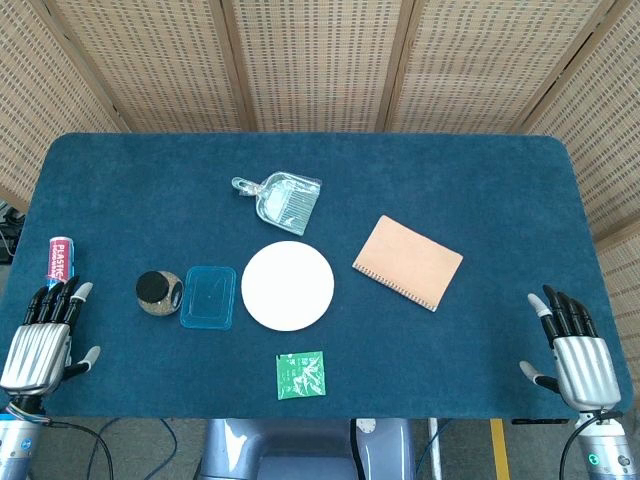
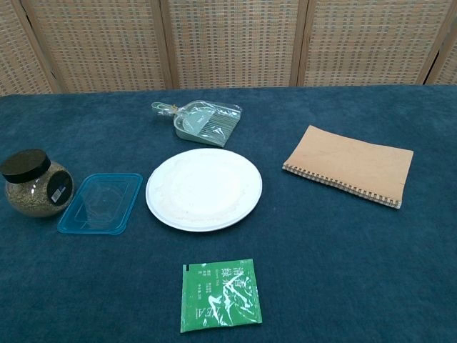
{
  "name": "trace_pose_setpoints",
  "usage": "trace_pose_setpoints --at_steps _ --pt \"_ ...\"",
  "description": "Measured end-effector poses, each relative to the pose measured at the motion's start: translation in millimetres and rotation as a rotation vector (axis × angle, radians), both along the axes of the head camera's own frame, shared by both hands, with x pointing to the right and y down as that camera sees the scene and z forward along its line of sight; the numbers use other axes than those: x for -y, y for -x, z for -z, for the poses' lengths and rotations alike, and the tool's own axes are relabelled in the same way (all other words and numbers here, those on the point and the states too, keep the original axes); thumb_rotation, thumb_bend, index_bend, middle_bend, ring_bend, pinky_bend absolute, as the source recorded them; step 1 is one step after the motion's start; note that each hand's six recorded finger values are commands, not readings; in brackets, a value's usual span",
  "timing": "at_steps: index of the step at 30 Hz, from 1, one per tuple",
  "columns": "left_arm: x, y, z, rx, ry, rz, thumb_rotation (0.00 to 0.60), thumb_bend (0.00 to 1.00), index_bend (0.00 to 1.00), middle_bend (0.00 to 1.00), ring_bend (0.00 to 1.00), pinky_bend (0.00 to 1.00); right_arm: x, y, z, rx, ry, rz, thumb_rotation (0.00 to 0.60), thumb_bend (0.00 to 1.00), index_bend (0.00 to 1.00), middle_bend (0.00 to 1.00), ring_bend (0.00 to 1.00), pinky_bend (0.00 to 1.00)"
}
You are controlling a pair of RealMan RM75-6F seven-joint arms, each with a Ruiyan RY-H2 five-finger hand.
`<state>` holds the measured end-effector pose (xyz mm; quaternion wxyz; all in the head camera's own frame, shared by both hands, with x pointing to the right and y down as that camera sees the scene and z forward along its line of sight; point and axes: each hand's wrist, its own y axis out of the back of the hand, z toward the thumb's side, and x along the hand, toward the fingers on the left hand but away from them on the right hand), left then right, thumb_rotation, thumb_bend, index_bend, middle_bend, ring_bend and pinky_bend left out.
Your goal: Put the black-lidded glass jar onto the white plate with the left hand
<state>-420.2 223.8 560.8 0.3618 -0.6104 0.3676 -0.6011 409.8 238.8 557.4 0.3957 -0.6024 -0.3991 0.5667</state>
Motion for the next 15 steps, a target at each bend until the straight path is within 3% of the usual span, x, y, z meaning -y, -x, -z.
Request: trace_pose_setpoints --at_steps 15 --pt "-0.5 -2.3 2.2 -0.007 -0.009 -0.005 0.6 0.27 0.0 0.0 0.0 0.0 -0.7 1.4 1.8 0.005 -0.001 0.006 0.6 0.03 0.09 0.0 0.0 0.08"
